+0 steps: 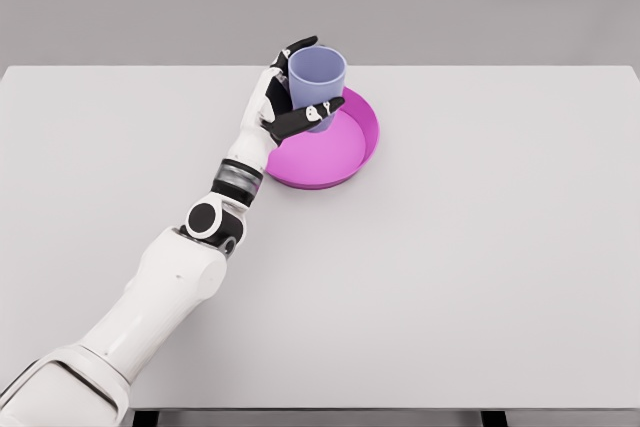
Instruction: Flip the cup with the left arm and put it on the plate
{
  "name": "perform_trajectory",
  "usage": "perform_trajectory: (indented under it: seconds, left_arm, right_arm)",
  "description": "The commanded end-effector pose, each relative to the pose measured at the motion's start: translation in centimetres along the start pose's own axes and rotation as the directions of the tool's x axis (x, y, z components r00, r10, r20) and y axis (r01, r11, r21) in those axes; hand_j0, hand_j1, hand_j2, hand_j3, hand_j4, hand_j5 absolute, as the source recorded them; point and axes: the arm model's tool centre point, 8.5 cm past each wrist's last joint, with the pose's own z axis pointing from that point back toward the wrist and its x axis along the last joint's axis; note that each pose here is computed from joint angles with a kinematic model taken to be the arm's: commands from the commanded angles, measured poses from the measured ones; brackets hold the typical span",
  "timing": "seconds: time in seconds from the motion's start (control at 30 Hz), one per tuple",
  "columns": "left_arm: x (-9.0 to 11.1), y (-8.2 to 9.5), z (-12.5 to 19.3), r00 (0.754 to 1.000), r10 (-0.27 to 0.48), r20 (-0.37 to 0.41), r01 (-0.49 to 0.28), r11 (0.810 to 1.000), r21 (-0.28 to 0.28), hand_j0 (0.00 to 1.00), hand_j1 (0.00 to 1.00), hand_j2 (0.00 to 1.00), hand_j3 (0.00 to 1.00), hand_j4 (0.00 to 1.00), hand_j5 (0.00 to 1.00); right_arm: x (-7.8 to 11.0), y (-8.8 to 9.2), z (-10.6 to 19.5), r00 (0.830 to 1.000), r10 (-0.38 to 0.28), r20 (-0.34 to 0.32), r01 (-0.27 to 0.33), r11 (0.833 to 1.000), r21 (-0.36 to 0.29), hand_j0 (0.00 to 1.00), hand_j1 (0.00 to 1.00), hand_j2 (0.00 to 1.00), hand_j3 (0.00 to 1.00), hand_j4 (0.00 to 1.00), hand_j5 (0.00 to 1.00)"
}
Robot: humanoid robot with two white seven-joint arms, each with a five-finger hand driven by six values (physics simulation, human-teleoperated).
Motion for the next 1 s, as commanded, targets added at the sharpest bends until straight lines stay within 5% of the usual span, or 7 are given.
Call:
perform_trajectory:
  seconds: [0.0,0.97]
  left_arm:
    - [0.1,0.0,0.0,1.000,0.000,0.002,0.000,1.000,0.000,0.79,0.79,0.79,0.79,0.79,0.79]
    - [1.1,0.4,0.2,0.999,-0.005,0.032,0.005,1.000,-0.008,0.92,0.92,0.92,0.92,0.92,0.92]
  right_arm:
    - [0.0,0.0,0.0,1.000,0.001,0.000,-0.001,1.000,0.001,1.00,1.00,1.00,1.00,1.00,1.00]
    - [0.0,0.0,0.0,1.000,0.001,0.000,-0.001,1.000,0.001,1.00,1.00,1.00,1.00,1.00,1.00]
